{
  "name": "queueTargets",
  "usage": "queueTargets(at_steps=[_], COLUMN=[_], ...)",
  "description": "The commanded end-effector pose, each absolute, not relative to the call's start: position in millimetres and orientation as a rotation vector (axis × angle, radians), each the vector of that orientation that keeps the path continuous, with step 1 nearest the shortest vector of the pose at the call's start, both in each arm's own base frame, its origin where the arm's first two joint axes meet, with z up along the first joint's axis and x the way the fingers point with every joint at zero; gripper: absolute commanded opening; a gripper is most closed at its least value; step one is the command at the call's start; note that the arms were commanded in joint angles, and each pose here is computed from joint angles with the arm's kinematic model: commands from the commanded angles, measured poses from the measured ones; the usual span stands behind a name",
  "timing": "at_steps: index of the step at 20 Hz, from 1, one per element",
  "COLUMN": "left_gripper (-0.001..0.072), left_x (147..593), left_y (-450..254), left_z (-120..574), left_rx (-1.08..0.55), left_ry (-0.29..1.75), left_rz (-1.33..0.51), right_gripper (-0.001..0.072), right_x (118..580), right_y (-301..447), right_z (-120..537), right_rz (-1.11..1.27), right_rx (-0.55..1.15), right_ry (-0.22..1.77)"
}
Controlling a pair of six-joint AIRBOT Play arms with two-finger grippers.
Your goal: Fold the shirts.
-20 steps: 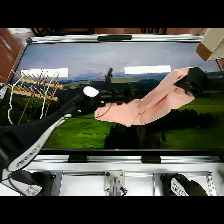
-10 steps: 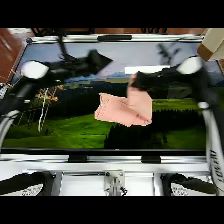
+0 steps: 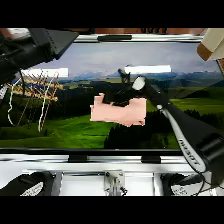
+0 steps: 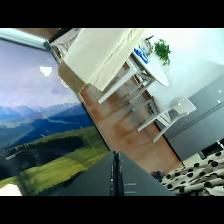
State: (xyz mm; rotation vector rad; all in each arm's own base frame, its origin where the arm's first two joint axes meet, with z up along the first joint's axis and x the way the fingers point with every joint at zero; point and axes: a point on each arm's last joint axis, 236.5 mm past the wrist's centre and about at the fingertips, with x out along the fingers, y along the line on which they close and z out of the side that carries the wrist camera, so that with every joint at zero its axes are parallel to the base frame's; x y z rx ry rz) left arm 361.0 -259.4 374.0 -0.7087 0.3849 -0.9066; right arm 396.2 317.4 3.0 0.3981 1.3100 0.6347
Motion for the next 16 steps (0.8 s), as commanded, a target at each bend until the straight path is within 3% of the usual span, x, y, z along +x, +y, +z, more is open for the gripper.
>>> queueTargets(at_steps=[1, 3, 5, 8, 15, 16], left_gripper=[0.0034, 0.0034, 0.0035, 0.0035, 0.0035, 0.0035], left_x=[360, 363, 364, 365, 367, 367], left_y=[-247, -244, -243, -240, -235, -235], left_z=[375, 373, 366, 346, 327, 327], left_rx=[-0.676, -0.667, -0.633, -0.587, -0.577, -0.577], left_ry=[0.375, 0.372, 0.384, 0.445, 0.516, 0.516], left_rz=[-0.882, -0.87, -0.858, -0.821, -0.77, -0.77], right_gripper=[0.0677, 0.0678, 0.0678, 0.0678, 0.0676, 0.0498], right_x=[406, 407, 393, 389, 395, 398], right_y=[208, 114, 60, 75, 149, 154], right_z=[17, 17, 1, -35, -104, -106], right_rz=[0.461, 0.26, 0.126, 0.166, 0.317, 0.329], right_rx=[0.199, 0.133, 0.229, 0.43, 0.53, 0.552], right_ry=[1.321, 1.378, 1.475, 1.495, 1.548, 1.545])
